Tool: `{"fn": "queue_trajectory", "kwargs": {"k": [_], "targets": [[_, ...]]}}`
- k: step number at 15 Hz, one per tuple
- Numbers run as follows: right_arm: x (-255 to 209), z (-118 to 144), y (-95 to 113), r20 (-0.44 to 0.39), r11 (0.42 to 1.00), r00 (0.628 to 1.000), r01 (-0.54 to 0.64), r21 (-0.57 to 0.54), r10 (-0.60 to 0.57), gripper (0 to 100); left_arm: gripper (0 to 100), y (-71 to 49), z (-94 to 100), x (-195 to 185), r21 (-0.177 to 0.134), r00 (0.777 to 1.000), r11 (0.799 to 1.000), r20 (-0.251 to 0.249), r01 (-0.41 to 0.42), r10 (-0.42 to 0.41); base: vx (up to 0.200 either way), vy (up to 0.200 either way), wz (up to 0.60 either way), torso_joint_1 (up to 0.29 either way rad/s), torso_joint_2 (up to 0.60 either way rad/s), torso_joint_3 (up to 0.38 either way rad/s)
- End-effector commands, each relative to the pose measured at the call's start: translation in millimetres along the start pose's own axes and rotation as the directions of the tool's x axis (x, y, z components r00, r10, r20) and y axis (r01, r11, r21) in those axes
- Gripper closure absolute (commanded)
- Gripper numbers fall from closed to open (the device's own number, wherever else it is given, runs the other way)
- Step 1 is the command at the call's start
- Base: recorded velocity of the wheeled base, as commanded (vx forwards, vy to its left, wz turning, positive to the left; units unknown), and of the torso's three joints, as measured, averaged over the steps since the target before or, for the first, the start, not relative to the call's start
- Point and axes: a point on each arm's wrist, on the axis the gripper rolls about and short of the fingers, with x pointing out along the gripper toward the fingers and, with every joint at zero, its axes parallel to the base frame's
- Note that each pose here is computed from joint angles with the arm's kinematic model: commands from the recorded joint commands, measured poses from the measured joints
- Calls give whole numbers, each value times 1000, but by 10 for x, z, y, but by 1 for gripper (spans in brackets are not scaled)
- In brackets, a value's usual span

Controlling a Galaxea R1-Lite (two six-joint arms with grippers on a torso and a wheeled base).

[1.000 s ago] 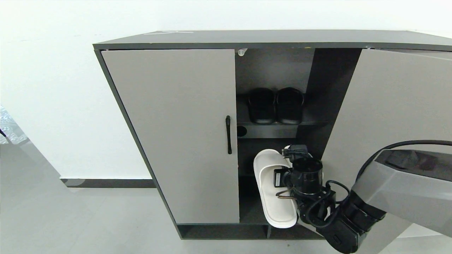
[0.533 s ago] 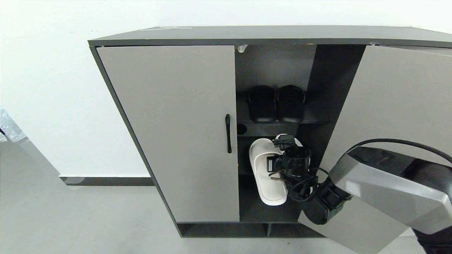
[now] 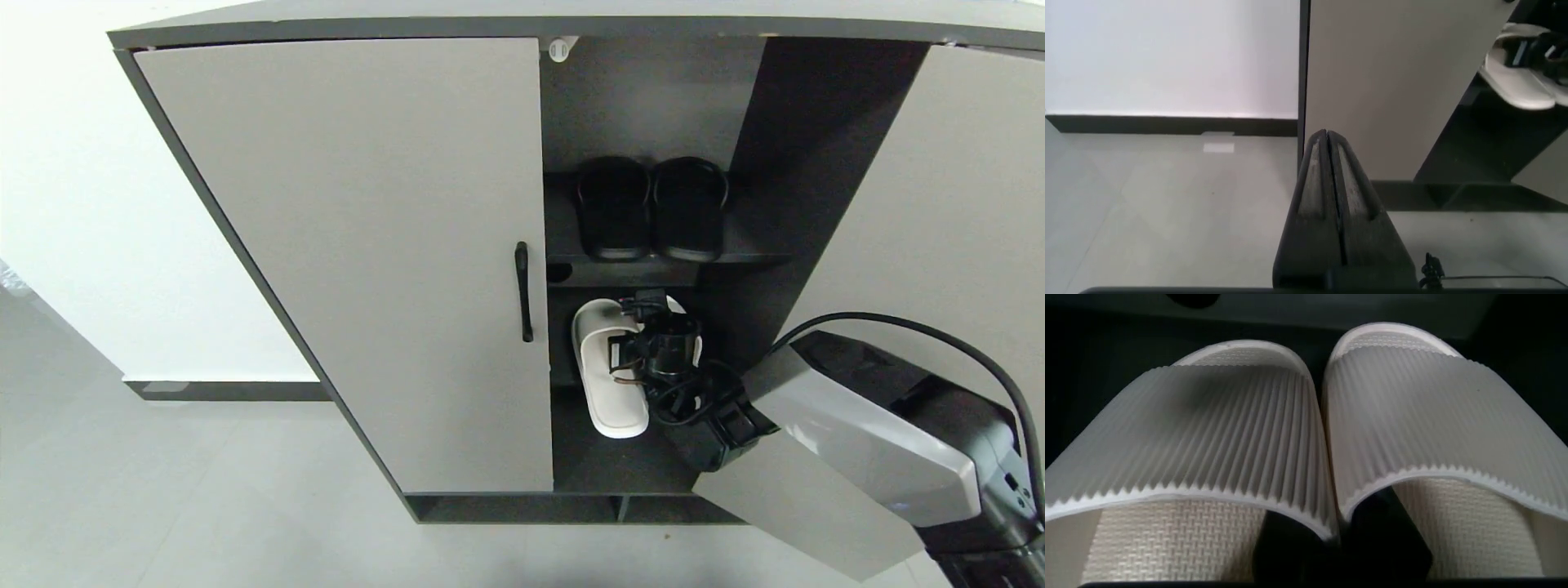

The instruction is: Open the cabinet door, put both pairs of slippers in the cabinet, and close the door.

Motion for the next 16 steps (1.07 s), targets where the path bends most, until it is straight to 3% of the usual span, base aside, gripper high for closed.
{"fn": "queue_trajectory", "kwargs": {"k": [1,3,7,12,13,16], "targets": [[206,122,-21,48,1000,999,18,26,-19,100,100,0,0,1,0,1000,1000,-1,-2,2,0,0,0,2,-2,-198],[343,120,-42,38,999,999,33,22,-34,100,100,0,0,1,0,1000,1000,-1,0,0,0,0,0,7,0,-129],[570,77,-23,98,997,994,47,55,-52,100,100,0,0,1,0,1000,1000,-1,0,0,0,0,0,-1,1,-13],[668,-170,27,-1,999,999,51,5,-51,100,100,0,0,1,-2,1000,1000,-1,-2,2,0,0,0,0,0,0],[668,-176,26,-6,999,999,53,2,-53,0,100,0,0,1,-2,1000,1000,-1,-2,2,0,0,0,0,0,0],[661,-128,31,5,998,999,53,17,-53,0,100,0,0,1,-2,1000,1000,-1,-2,2,0,0,0,0,0,0]]}}
